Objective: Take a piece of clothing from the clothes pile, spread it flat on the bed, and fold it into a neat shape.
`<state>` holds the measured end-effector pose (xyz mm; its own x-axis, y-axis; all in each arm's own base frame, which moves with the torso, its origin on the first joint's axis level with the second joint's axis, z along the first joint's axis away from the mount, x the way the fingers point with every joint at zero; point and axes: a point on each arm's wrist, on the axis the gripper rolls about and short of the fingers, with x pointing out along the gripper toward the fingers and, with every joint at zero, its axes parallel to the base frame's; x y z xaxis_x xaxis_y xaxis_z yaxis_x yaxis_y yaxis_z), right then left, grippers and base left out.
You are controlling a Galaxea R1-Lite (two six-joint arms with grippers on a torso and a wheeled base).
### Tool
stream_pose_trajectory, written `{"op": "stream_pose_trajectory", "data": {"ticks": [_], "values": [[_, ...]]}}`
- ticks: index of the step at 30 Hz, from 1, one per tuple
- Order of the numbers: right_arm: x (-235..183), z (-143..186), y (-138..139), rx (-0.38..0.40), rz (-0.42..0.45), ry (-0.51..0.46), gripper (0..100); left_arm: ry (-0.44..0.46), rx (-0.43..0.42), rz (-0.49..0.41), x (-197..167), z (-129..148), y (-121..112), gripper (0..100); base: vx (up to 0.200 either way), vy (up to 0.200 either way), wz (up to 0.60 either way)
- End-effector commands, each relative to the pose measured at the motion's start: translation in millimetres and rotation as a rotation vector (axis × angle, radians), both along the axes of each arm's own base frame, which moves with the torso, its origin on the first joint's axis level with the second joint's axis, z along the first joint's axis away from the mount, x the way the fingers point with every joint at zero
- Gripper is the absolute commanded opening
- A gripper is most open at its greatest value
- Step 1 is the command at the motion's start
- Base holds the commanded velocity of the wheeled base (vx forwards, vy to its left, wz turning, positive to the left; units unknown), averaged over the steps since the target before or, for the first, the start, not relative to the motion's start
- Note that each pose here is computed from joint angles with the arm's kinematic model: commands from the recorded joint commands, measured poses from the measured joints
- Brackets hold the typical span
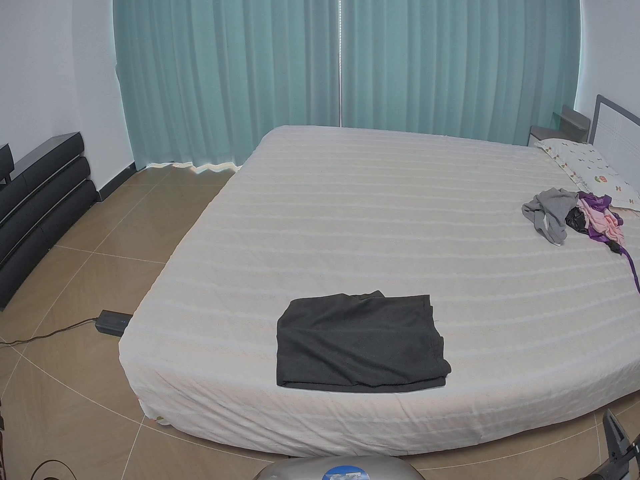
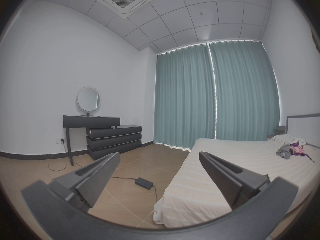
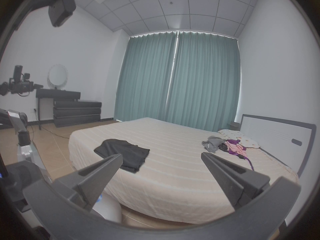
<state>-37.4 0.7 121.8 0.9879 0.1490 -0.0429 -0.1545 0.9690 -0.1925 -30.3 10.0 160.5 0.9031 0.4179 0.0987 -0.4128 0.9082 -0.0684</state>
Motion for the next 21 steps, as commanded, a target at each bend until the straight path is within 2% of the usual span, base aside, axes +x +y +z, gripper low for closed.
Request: {"op": "stream_pose_trajectory", "data": {"ticks": [1,5,10,13,15,17,21], "values": [[-6,-11,2,-0.032,-0.052,-0.033,100,-0.03,0.024,0.04,-16,-11,-2,100,0.0,0.0,0.0],[-5,-14,2,-0.02,-0.029,-0.024,100,-0.051,0.042,0.017,-21,-15,-1,100,0.0,0.0,0.0],[3,-18,2,-0.023,-0.015,-0.099,100,-0.054,0.062,-0.008,-21,-23,-1,100,0.0,0.0,0.0],[13,-33,2,-0.026,-0.019,-0.17,100,-0.047,0.071,-0.081,-16,-29,-3,100,0.0,0.0,0.0],[13,-28,2,-0.019,-0.025,-0.215,100,-0.075,0.086,-0.14,-11,-33,-4,100,0.0,0.0,0.0],[13,-29,2,-0.017,-0.03,-0.215,100,-0.072,0.096,-0.148,-8,-39,-4,100,0.0,0.0,0.0],[14,-39,1,-0.007,-0.065,-0.118,100,-0.094,0.151,-0.19,4,-60,-5,100,0.0,0.0,0.0]]}}
